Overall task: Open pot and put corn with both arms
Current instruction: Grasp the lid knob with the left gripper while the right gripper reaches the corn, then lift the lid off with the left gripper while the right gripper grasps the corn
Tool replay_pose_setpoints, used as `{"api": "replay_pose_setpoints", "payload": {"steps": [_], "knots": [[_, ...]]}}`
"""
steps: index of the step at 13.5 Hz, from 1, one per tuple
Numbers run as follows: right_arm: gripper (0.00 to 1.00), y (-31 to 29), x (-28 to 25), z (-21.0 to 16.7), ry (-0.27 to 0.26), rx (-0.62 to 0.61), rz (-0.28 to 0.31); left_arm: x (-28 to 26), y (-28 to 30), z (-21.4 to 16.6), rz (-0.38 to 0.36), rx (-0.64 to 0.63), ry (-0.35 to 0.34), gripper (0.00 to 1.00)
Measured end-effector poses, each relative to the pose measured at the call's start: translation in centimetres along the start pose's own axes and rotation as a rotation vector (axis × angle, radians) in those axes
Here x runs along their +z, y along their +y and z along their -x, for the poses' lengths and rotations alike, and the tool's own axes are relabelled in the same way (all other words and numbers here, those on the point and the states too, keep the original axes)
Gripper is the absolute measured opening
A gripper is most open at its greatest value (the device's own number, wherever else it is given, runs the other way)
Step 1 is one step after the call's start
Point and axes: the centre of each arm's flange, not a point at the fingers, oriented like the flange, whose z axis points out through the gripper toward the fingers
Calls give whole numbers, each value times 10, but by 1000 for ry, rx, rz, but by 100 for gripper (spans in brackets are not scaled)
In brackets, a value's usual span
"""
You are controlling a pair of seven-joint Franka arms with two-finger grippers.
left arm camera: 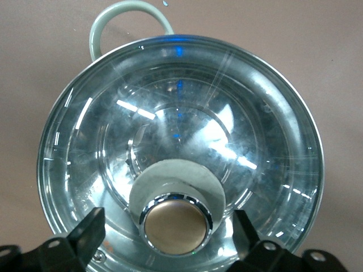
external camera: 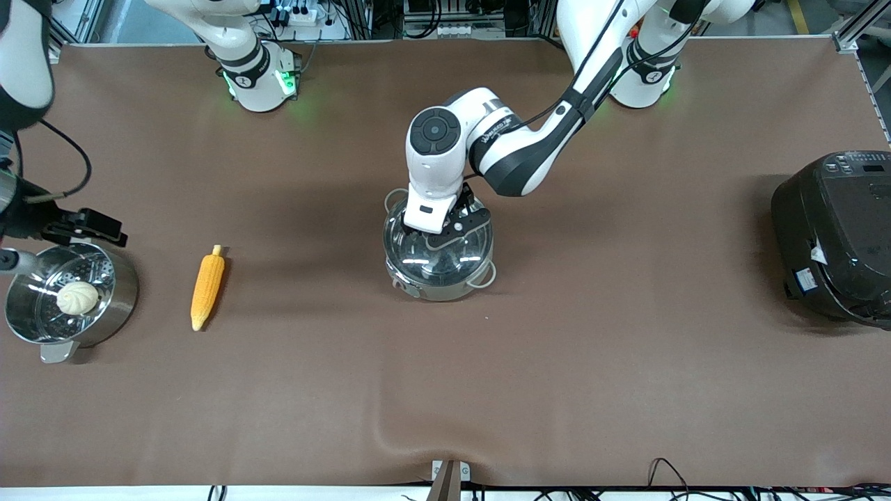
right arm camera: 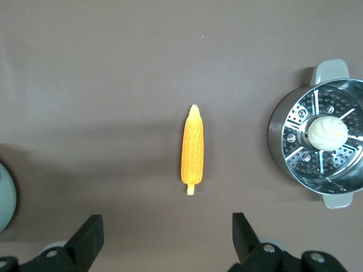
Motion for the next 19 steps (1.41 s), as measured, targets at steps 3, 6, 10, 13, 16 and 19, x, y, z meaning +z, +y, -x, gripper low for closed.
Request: {"api": "replay_pose_setpoints", "payload": {"steps": [3, 6, 10, 13, 16, 19], "knots": [[100, 26, 57, 0, 14, 44, 2, 0, 0, 1, 0, 2, 0, 74], [100, 38, 130, 10, 15, 107, 4, -1, 2, 2, 8, 3, 2, 50], [100, 31, 229, 32, 21, 159, 6, -4, 2, 1, 10, -1, 3, 50], [100, 29, 297, 37, -5, 152, 12, -37, -2, -4, 8, -11, 14, 50], [99, 28, 341, 38, -28, 127, 30, -115, -28, -39, 42, -52, 55, 50], [89, 23, 349, 37, -36, 111, 35, -184, -89, -121, 36, -28, 88, 50]]}}
